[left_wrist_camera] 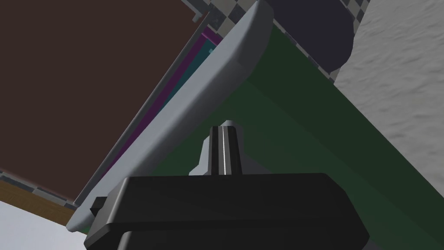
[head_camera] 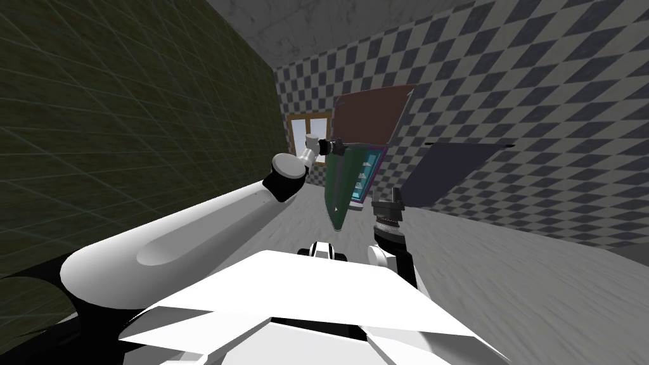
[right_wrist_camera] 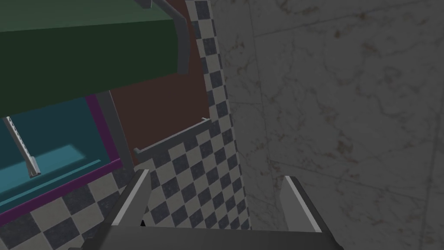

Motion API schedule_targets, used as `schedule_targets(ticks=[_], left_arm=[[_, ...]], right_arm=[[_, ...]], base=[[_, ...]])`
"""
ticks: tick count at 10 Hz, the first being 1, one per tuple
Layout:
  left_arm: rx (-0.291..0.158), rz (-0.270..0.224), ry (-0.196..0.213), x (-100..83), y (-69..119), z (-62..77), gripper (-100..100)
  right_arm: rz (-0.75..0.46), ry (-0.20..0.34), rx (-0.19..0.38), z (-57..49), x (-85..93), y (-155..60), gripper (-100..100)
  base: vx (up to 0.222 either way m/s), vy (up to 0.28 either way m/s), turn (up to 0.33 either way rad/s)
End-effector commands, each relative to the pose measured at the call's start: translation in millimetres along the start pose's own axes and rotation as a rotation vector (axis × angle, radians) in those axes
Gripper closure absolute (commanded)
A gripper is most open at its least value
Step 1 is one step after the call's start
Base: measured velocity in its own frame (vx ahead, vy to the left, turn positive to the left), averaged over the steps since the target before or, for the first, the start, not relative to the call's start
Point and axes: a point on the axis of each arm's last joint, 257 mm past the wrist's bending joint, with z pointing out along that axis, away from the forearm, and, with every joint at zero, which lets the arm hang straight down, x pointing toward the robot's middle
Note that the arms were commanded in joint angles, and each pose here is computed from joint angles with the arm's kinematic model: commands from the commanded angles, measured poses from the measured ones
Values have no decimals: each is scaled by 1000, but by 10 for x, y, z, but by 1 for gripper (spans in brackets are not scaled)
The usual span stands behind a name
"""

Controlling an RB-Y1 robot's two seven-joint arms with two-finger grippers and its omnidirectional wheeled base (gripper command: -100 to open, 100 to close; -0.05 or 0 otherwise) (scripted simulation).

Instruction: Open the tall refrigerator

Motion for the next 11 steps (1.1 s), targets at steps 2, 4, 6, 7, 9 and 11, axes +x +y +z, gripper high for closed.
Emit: schedule_targets(ticks=[2, 4, 6, 7, 9, 11], left_arm=[[-17, -2, 27, 199, -52, -11, -100], [-23, -3, 33, 393, -180, -38, -100], [-25, -2, 34, 423, -197, -45, -100], [-26, -4, 35, 440, -200, -46, 0], [-28, -4, 36, 445, -195, -42, 0], [-30, -4, 38, 453, -184, -35, 0]], right_arm=[[0, 0, 0, 0, 0, 0, 0], [1, 0, 0, 0, 2, 1, 0], [1, 0, 0, 0, 2, 0, 0], [1, 0, 0, 0, 2, 0, 0], [1, 0, 0, 0, 1, 0, 0], [1, 0, 0, 0, 1, 0, 0]], base=[[24, 40, 37], [17, -70, 55], [26, -37, 3], [1, -9, -4], [0, -4, -7], [0, 0, 0]])
